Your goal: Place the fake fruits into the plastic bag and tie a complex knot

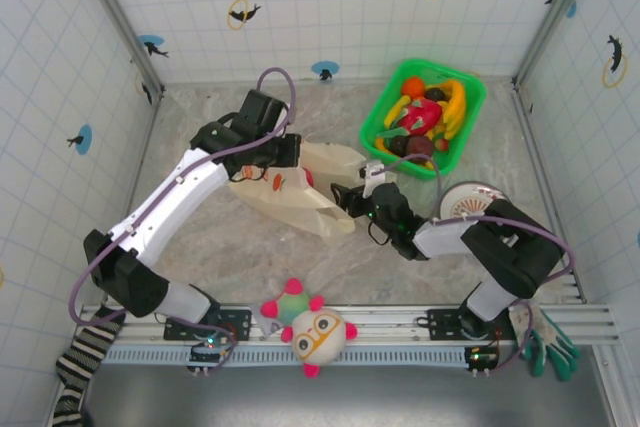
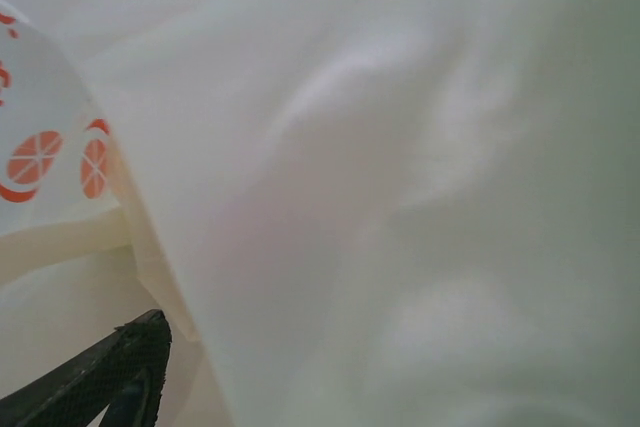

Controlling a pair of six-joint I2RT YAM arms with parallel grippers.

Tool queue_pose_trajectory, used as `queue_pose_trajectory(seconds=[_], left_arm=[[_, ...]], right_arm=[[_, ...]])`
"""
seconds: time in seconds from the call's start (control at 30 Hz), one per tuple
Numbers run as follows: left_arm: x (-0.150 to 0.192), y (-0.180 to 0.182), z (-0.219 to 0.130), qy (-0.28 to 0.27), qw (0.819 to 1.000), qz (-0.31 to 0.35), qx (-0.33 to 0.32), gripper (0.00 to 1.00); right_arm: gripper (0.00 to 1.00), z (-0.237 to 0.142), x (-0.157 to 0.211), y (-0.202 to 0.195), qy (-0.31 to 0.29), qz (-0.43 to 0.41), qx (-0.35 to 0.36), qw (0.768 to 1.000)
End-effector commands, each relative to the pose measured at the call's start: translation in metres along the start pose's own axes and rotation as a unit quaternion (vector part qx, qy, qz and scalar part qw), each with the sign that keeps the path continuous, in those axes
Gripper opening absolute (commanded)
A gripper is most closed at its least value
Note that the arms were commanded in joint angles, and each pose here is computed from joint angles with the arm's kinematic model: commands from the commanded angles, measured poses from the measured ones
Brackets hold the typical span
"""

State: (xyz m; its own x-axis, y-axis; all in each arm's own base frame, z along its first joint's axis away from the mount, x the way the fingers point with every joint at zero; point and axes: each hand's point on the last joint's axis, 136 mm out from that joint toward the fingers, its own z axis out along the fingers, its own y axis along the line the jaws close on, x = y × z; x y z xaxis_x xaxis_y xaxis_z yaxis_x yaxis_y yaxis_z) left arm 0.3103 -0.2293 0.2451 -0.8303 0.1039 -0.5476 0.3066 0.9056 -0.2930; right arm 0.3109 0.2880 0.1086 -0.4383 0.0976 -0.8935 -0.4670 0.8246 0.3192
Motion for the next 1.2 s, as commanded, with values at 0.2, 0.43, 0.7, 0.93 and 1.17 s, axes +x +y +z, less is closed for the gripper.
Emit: queue_pose_trajectory(seconds=[0.2, 0.43, 0.7, 0.93, 1.17], left_arm=[[0.000, 0.003, -0.010, -0.017, 1.000, 0.006, -0.003, 0.00], [-0.002, 0.007, -0.007, -0.020, 1.000, 0.002, -0.012, 0.00], [-0.006, 0.008, 0.000, -0.018, 1.000, 0.002, -0.018, 0.00], [-0.006, 0.008, 0.002, -0.016, 1.000, 0.000, -0.017, 0.00], [-0.005, 0.008, 0.004, -0.012, 1.000, 0.000, -0.018, 0.00]], right_arm=[[1.00, -0.011, -0.032, -0.010, 0.008, 0.073, -0.016, 0.997], [1.00, -0.040, -0.035, 0.021, 0.050, 0.054, -0.093, 0.993], [1.00, -0.081, -0.023, 0.047, 0.095, 0.041, -0.136, 0.985], [1.00, -0.114, -0.038, 0.046, 0.095, 0.021, -0.127, 0.987], [1.00, -0.135, -0.071, 0.035, 0.072, 0.023, -0.114, 0.991]])
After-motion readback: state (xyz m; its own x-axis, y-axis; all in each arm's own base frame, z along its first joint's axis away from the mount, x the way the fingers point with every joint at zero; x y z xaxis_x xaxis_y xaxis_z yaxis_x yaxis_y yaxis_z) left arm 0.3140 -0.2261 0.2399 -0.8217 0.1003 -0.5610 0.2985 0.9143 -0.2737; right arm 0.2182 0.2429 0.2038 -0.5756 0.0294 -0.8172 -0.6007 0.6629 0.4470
